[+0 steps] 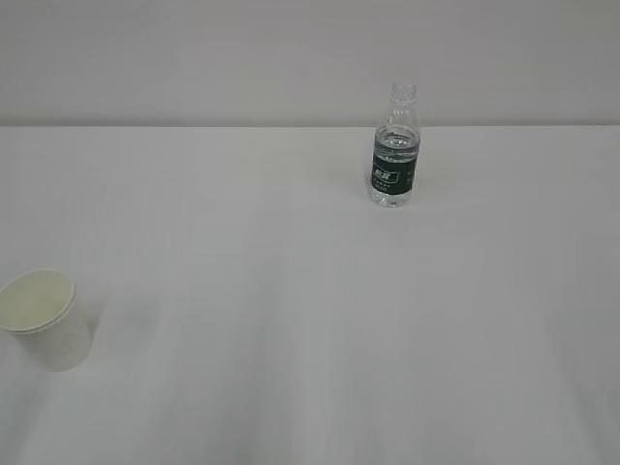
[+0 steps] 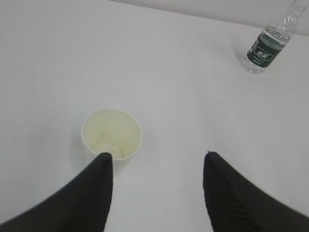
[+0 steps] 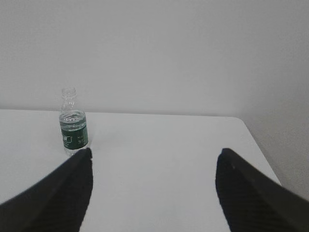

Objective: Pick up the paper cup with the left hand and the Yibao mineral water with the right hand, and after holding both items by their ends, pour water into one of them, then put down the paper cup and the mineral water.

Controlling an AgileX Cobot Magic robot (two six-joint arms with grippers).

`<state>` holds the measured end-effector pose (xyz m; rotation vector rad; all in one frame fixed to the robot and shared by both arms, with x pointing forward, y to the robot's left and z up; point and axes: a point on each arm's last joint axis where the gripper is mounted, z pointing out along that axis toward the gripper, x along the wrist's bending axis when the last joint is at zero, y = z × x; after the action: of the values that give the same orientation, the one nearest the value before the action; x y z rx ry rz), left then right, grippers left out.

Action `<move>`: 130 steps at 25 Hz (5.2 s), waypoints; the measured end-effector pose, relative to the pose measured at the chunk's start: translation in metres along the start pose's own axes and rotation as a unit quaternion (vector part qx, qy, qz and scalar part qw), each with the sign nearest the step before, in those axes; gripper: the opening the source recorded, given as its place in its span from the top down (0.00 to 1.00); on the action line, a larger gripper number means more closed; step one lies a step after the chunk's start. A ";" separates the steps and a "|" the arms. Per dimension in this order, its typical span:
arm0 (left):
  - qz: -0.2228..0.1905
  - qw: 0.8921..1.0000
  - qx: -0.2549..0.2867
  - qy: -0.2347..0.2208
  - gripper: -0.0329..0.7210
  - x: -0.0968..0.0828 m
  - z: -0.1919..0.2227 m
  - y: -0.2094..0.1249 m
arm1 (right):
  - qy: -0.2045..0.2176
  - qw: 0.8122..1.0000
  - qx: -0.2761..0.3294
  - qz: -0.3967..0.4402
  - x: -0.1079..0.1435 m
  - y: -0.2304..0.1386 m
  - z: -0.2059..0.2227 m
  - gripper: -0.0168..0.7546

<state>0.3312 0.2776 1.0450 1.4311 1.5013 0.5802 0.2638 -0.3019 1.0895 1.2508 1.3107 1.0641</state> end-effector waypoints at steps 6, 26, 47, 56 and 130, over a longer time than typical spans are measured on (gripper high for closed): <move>0.030 0.999 -0.015 0.009 0.39 0.003 0.003 0.001 | 0.002 1.000 0.000 0.002 0.000 0.000 0.003 0.21; 0.221 0.967 0.110 0.061 0.39 0.022 0.033 -0.009 | 0.005 1.000 0.010 -0.019 0.002 -0.013 0.016 0.21; 0.061 0.975 0.212 0.030 0.39 0.023 0.096 -0.039 | 0.005 1.000 0.006 -0.021 0.003 -0.017 0.020 0.21; 0.027 0.982 0.179 0.057 0.39 0.030 0.096 -0.048 | 0.011 1.000 -0.002 -0.022 0.003 -0.016 0.020 0.21; 0.091 0.994 0.038 0.057 0.12 0.037 0.141 -0.125 | 0.024 0.999 0.005 -0.043 0.004 -0.017 0.020 0.21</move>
<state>0.3952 0.2500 0.8664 1.6284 1.5039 0.7333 0.2815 -0.2999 1.0695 1.1722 1.3950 1.0329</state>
